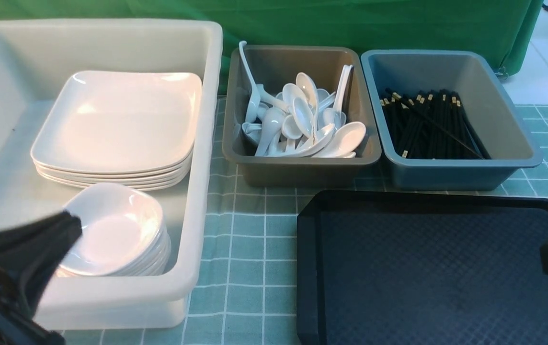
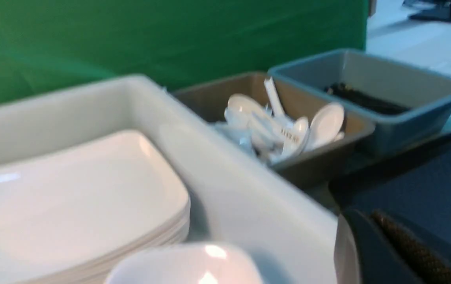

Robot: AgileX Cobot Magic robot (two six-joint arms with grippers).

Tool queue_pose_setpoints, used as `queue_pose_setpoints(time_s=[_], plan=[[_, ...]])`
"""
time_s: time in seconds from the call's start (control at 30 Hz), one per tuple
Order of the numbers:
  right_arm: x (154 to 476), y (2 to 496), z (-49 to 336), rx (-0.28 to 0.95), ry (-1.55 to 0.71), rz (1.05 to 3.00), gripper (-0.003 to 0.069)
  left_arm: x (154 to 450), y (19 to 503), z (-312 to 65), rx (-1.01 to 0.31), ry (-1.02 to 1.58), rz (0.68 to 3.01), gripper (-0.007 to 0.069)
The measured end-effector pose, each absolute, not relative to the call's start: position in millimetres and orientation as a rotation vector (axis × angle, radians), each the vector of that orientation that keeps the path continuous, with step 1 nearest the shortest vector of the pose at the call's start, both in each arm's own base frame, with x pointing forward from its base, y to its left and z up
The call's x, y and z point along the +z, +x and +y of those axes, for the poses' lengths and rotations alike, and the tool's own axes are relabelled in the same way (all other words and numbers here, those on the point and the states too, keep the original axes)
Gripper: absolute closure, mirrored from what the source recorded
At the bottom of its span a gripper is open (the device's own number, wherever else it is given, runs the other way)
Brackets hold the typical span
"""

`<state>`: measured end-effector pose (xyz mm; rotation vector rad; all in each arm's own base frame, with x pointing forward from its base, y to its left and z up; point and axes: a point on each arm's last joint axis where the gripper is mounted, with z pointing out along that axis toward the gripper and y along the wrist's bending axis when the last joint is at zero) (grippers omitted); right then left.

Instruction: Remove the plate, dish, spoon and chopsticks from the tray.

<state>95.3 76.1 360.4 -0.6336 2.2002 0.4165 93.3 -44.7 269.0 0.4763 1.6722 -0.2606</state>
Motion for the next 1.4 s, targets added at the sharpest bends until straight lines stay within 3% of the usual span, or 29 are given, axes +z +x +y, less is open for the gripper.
queue_pose_setpoints(time_s=[0.2, 0.37, 0.5, 0.67, 0.83, 1.0, 1.4], plan=[[359, 95, 76, 0.417, -0.632, 2.203, 0.0625, 213, 88, -42, -0.238, 0.506, 1.823, 0.0615], [355, 97, 76, 0.413, -0.626, 2.206, 0.0607, 198, 87, -35, -0.156, 0.49, 1.781, 0.0615], [347, 99, 68, 0.38, -0.562, 2.217, 0.0603, 197, 87, -34, -0.126, 0.517, 1.765, 0.0615], [320, 91, 36, 0.23, -0.399, 2.021, 0.0638, 197, 87, -35, -0.114, 0.542, 1.763, 0.0613], [269, 75, 18, 0.109, -0.29, 1.83, 0.0642, 197, 87, -35, -0.111, 0.544, 1.76, 0.0614], [193, 58, 6, 0.019, -0.176, 1.779, 0.0642, 197, 87, -35, -0.112, 0.543, 1.76, 0.0614], [174, 52, 4, 0.009, -0.136, 1.9, 0.0635, 197, 87, -35, -0.112, 0.545, 1.761, 0.0613]])
